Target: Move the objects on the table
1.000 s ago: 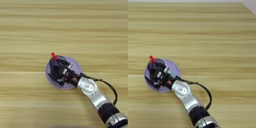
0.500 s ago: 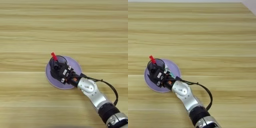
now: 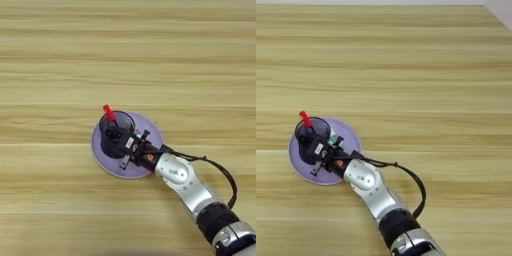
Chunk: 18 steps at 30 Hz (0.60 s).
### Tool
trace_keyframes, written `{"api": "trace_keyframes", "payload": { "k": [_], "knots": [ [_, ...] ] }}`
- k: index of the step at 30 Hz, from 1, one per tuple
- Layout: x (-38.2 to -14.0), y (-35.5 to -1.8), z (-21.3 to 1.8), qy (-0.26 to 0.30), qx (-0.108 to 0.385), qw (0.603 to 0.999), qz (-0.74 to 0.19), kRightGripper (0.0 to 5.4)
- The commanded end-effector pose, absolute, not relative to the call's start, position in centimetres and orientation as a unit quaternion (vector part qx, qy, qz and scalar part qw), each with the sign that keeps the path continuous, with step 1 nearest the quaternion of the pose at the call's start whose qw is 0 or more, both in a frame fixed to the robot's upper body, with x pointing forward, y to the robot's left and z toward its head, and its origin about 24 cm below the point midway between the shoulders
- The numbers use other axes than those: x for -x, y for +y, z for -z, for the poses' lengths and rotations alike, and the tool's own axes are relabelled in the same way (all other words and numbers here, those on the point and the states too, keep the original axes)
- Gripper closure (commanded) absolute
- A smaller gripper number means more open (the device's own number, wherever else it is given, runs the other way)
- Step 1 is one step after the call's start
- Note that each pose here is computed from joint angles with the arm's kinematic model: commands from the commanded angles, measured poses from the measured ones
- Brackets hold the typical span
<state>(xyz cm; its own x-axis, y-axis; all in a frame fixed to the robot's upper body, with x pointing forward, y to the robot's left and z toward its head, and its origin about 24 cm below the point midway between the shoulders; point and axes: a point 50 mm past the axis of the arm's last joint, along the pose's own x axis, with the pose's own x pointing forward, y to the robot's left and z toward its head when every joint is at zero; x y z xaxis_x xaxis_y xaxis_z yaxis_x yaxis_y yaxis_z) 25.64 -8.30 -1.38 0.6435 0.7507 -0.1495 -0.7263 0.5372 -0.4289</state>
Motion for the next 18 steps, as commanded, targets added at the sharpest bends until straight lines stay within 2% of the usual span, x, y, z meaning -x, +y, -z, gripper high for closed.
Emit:
{"api": "trace_keyframes", "payload": {
  "k": [1,18],
  "knots": [
    [-27.20,-7.84,-1.10,-0.083,0.236,0.878,-0.407,4.06],
    [-27.05,-7.73,-1.88,-0.114,0.233,0.879,-0.401,4.08]
  ]
}}
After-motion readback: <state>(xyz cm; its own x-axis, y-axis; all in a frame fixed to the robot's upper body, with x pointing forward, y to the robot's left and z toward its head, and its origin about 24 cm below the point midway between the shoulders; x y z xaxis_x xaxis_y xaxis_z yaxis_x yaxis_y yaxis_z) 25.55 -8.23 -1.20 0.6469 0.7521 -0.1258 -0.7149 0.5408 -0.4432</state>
